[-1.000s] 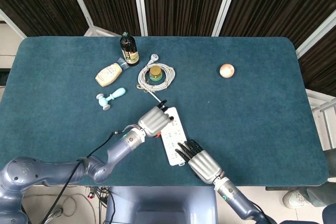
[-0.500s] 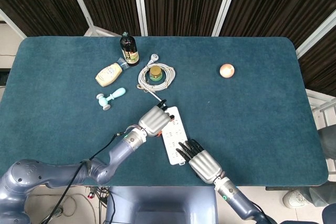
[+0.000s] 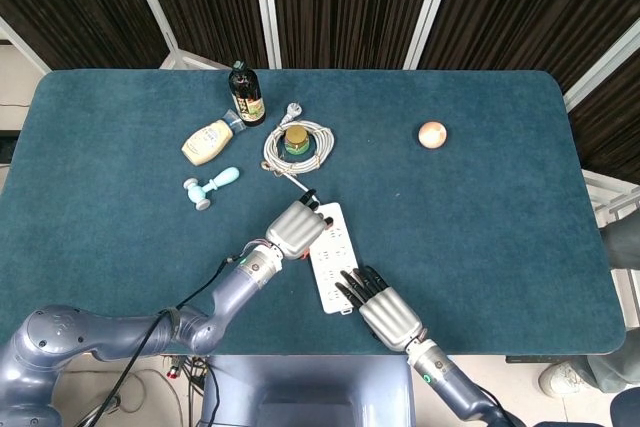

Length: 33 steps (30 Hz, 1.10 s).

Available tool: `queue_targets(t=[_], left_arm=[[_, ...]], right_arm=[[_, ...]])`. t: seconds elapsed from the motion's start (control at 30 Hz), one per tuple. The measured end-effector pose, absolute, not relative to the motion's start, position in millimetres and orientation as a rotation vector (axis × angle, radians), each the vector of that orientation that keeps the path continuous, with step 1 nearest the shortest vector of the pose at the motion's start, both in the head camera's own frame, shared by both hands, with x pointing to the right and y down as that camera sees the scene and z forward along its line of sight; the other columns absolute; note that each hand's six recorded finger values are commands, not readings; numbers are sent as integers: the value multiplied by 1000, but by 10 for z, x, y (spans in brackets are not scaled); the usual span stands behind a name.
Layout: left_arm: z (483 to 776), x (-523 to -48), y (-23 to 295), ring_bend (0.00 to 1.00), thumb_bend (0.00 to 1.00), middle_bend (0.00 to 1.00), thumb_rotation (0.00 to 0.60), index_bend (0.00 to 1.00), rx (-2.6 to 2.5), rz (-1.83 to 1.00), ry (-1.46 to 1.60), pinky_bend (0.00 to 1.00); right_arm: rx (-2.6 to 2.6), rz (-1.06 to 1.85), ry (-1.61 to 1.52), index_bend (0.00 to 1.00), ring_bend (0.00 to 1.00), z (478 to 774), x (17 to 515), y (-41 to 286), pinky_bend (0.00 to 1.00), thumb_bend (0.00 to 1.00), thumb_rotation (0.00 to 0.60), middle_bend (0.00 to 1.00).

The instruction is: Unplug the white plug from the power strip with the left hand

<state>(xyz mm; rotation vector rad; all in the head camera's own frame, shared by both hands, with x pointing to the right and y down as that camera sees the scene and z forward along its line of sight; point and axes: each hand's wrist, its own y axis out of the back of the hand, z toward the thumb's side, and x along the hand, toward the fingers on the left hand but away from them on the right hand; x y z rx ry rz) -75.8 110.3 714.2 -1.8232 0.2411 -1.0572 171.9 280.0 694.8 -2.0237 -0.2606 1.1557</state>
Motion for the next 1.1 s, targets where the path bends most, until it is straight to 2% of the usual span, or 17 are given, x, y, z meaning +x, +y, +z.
queue_targets(t=[1.1], left_arm=[[7001, -646, 1094, 275, 481, 757, 600, 708, -1828, -1033, 283, 128]], right_arm=[[-2036, 1145, -252, 70, 71, 6943, 1689, 2840, 69, 804, 600, 76]])
